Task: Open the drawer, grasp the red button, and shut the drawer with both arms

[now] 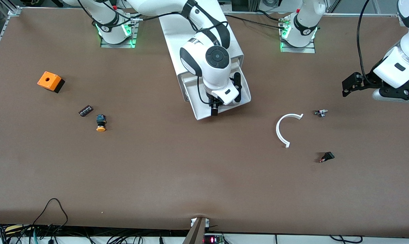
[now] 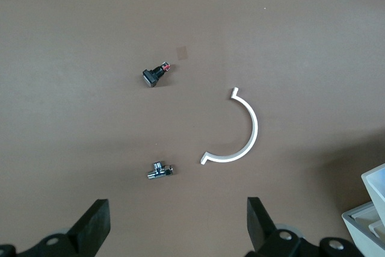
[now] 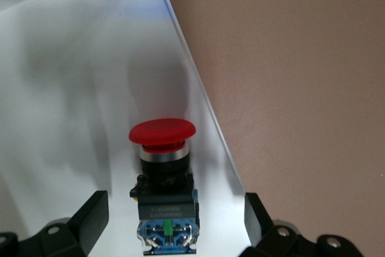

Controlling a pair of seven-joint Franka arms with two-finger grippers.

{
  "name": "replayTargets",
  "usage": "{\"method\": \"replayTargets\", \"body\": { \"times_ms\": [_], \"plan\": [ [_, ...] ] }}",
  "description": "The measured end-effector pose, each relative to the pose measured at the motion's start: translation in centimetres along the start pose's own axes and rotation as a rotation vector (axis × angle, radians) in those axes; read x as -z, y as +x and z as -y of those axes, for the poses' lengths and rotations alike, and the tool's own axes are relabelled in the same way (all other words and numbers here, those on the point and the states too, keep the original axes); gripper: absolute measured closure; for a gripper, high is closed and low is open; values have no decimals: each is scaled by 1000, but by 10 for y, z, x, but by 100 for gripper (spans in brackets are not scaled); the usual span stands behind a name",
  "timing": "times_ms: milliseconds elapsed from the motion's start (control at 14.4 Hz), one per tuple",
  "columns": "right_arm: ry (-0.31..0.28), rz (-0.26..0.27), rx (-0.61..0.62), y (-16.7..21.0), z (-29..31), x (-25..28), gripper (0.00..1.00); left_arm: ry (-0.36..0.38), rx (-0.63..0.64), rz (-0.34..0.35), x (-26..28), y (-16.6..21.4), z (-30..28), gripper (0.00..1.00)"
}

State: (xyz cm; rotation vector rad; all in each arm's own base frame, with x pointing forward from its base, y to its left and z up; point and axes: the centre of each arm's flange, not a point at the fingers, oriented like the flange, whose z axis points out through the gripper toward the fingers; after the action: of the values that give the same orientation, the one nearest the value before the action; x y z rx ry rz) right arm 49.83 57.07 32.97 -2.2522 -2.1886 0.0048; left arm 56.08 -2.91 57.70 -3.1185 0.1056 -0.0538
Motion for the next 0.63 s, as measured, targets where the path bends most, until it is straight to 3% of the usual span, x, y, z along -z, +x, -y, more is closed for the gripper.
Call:
{"method": "replayTargets", "body": {
  "times_ms": [139,348,626],
  "plan": [
    [0,0,0,0,0,0,0,0,1,1,0,0,0,0],
    [-1,0,0,0,0,0,19,-1,2,1,0,2,0,0],
    [-4,-4,0,0,-1,3,29,-1,1,3,-1,2,0,0]
  ]
}}
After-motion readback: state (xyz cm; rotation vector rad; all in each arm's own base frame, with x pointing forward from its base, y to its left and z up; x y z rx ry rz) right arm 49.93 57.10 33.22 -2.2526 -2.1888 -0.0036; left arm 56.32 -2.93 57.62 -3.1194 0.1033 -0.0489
